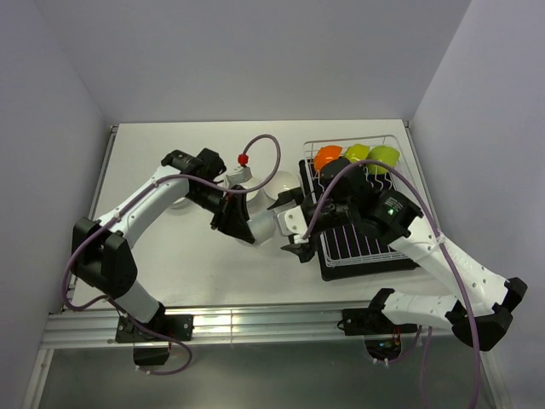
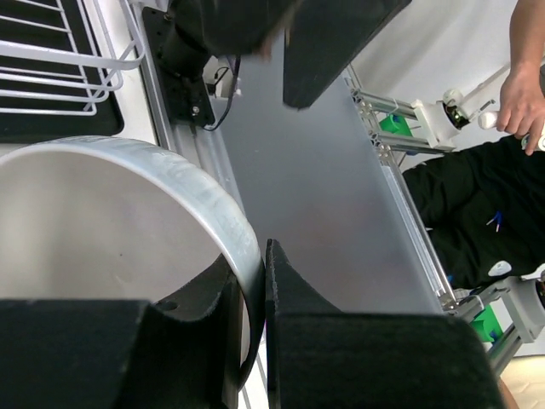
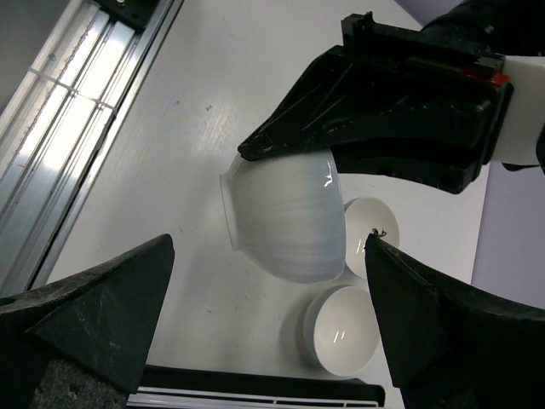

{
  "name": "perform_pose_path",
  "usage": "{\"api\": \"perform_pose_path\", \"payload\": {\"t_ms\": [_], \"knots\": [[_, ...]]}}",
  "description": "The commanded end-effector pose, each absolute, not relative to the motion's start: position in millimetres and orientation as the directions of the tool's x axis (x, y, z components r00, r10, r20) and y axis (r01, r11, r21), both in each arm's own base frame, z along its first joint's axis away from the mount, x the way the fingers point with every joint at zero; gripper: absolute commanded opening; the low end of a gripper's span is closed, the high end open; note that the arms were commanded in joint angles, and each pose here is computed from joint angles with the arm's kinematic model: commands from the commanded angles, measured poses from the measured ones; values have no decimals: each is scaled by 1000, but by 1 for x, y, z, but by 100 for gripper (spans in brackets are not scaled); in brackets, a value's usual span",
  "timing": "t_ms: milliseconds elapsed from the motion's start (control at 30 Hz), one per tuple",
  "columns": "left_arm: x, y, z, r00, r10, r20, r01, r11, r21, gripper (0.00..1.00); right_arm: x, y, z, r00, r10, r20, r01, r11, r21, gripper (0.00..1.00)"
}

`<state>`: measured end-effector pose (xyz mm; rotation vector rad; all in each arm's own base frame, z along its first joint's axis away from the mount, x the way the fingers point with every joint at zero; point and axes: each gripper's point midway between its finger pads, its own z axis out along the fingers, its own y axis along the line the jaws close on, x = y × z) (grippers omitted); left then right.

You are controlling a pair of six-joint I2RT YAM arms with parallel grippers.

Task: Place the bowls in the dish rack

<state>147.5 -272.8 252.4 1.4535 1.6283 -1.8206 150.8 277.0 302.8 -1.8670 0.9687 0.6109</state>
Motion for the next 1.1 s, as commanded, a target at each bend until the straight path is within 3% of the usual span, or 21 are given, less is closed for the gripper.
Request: {"api": "perform_pose_path", "payload": {"t_ms": [0, 233, 533, 1067], "knots": [[135, -281, 309, -478, 232, -847, 722, -445, -530, 0, 154, 286, 309, 625, -346, -699, -780, -272, -563, 100], [134, -290, 323, -485, 209, -849, 698, -492, -520, 0, 147, 287, 296, 596, -372, -712, -803, -275, -529, 100], [130, -298, 332, -478, 208, -853, 678, -530, -509, 0, 169, 291, 292, 554, -427, -715, -822, -148, -549, 100], [135, -305, 334, -487, 215, -846, 664, -538, -519, 0, 163, 289, 270, 634, -463, -620, -758, -209, -618, 99]]}}
